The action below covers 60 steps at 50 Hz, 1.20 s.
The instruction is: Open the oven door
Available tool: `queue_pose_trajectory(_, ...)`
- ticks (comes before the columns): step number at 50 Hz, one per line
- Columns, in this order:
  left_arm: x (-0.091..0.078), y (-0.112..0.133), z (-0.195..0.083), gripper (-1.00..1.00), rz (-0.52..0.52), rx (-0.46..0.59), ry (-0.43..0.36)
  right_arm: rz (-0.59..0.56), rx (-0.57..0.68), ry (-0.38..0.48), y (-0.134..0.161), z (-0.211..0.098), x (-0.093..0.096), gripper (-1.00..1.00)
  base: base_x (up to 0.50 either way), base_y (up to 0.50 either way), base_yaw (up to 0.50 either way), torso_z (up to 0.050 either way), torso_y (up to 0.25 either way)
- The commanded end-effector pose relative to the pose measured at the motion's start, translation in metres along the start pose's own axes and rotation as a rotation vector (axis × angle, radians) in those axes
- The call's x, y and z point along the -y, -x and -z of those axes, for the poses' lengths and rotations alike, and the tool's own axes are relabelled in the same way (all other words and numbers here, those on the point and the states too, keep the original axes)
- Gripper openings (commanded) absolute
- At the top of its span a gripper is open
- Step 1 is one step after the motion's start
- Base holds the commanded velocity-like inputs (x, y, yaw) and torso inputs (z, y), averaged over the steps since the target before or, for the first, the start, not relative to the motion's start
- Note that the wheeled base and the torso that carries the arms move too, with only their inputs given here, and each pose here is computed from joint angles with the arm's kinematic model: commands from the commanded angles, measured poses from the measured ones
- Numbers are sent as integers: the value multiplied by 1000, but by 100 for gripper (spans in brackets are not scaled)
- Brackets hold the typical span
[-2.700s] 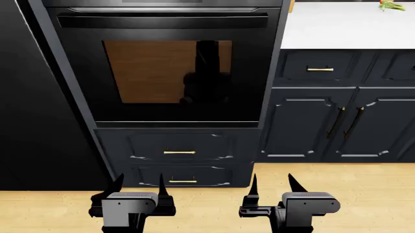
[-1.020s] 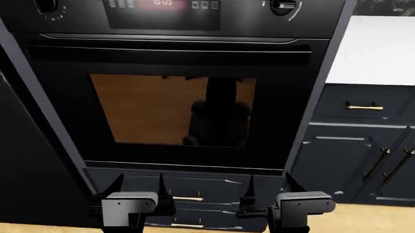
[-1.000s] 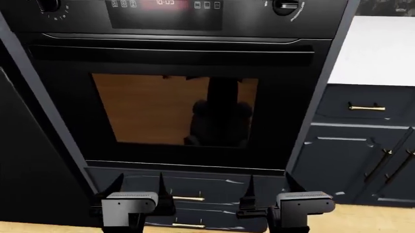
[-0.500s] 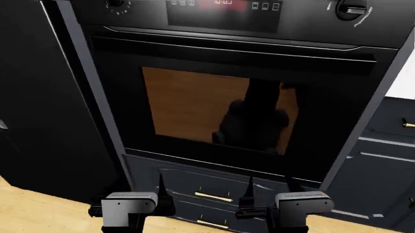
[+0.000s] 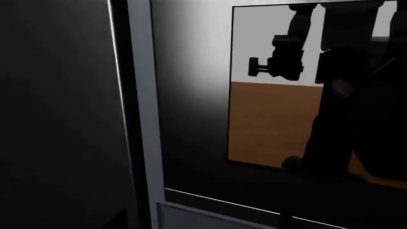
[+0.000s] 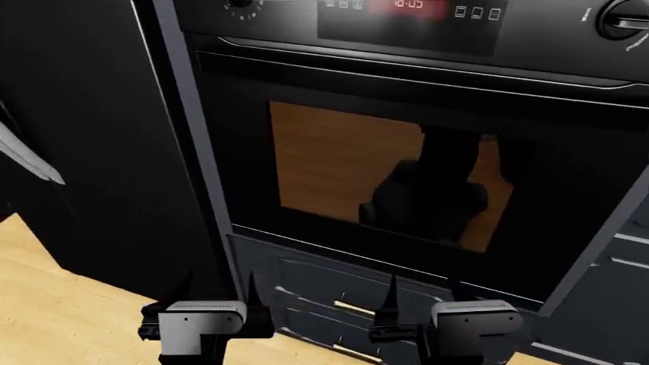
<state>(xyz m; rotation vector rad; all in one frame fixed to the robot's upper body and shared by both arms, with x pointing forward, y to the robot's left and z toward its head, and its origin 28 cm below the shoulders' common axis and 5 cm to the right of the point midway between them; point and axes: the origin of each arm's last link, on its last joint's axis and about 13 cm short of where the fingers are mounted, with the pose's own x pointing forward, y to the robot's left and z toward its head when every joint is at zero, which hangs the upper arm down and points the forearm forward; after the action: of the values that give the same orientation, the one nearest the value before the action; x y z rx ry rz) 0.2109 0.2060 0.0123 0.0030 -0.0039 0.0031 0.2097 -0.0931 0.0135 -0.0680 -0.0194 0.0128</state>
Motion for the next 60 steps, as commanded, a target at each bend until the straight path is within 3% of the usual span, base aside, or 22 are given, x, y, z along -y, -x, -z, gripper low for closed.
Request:
queue_pose_trajectory(1,0,0,0,100,1,1,1,4,-4,-19,0,0,1,100,0,0,0,0,0)
queue_pose_trajectory(60,0,-1,0,100,-4,2,4,-2,-11,-31,0,0,1,100,98,-494,0,0,0)
